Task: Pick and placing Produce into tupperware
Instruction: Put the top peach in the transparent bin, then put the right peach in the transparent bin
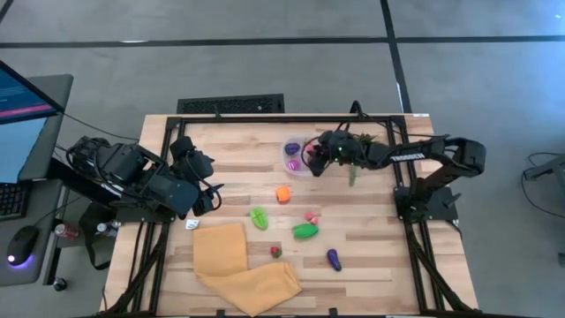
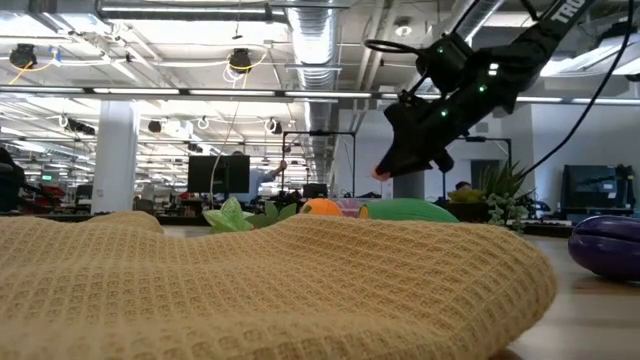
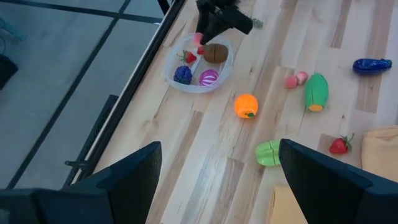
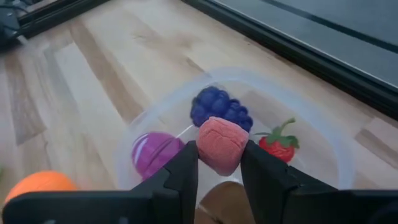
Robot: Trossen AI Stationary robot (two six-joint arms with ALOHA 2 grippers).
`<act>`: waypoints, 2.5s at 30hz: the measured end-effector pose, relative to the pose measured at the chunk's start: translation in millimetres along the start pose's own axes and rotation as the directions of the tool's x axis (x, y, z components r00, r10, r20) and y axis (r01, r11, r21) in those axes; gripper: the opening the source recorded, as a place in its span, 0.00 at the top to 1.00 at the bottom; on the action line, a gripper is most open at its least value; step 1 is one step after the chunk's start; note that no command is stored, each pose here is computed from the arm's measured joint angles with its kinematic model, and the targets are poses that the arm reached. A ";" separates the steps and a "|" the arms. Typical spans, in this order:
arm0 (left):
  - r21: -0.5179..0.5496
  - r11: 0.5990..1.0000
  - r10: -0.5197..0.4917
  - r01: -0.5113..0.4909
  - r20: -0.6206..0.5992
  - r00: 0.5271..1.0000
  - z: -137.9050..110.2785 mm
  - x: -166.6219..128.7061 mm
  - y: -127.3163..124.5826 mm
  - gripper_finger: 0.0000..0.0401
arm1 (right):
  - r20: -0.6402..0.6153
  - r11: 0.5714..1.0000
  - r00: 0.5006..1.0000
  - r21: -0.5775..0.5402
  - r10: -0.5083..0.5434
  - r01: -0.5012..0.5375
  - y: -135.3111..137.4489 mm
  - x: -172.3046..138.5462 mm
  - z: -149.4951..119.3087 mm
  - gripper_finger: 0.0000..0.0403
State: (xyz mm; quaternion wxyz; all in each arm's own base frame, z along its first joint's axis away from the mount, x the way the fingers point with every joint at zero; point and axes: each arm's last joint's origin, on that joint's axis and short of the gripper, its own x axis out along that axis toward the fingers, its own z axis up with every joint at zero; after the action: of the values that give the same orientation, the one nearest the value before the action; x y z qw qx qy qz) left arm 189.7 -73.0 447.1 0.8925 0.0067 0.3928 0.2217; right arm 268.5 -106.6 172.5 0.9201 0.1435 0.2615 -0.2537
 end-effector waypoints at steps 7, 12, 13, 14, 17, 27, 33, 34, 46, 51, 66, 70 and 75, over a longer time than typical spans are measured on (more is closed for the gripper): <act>-0.001 0.999 0.032 -0.032 0.023 0.999 0.7 0.0 0.9 0.21 | 0.007 0.998 0.999 0.037 -0.053 0.053 -18.2 1.2 3.7 0.66; -0.002 0.999 0.041 -0.041 0.029 0.999 0.9 0.0 1.2 0.21 | -0.002 0.994 0.996 0.070 -0.089 0.088 -32.1 1.6 4.8 0.67; -0.002 0.999 0.041 -0.041 0.030 0.999 0.9 0.0 1.2 0.21 | -0.005 0.994 0.997 0.075 -0.081 0.082 -34.1 1.5 5.1 0.67; -0.003 0.999 0.042 -0.042 0.029 0.999 0.9 0.0 1.3 0.21 | -0.007 0.994 0.997 0.079 -0.073 0.073 -35.7 1.6 5.2 0.67; -0.013 0.999 0.042 -0.042 0.030 0.999 0.9 0.0 1.3 0.21 | -0.010 0.995 0.998 0.085 -0.058 0.059 -37.9 1.6 5.6 0.66; -0.028 0.999 0.048 -0.047 0.034 0.998 1.0 0.0 1.4 0.21 | -0.016 0.996 0.999 0.078 -0.036 0.037 -37.2 1.6 5.2 0.66; -0.028 0.998 0.056 -0.055 0.040 0.998 1.2 0.0 1.7 0.21 | -0.024 0.997 1.000 0.078 0.010 -0.008 -35.7 1.7 4.9 0.62; -0.029 0.998 0.057 -0.056 0.041 0.998 1.2 0.0 1.7 0.21 | -0.024 0.997 1.000 0.078 0.011 -0.009 -35.7 1.7 4.9 0.61; -0.029 0.998 0.058 -0.057 0.041 0.997 1.2 0.0 1.7 0.21 | -0.022 0.997 1.000 0.078 0.011 -0.009 -35.6 1.7 5.0 0.48; -0.030 0.998 0.059 -0.057 0.041 0.997 1.2 0.0 1.7 0.21 | -0.030 0.995 0.998 0.075 0.063 -0.060 -32.2 1.6 4.5 0.46; 0.038 0.990 0.133 -0.134 0.024 0.991 -8.2 15.4 -5.0 0.21 | -0.157 0.901 0.888 0.027 0.432 -0.433 19.6 -4.2 -9.9 0.50; 0.088 0.981 0.178 -0.175 -0.027 0.984 -21.5 33.5 -13.0 0.21 | -0.175 0.883 0.869 0.012 0.464 -0.469 33.2 -6.7 -13.7 0.51; 0.116 0.957 0.271 -0.266 -0.027 0.962 -40.4 61.4 -24.6 0.21 | -0.199 0.862 0.843 0.022 0.500 -0.506 49.0 -10.5 -18.9 0.52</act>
State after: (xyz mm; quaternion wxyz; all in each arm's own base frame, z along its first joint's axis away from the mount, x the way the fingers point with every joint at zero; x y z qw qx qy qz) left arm 207.3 -77.1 371.6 0.8437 0.1049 0.4190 0.3188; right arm 279.6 -54.4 169.2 0.9259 0.2171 0.3089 0.0157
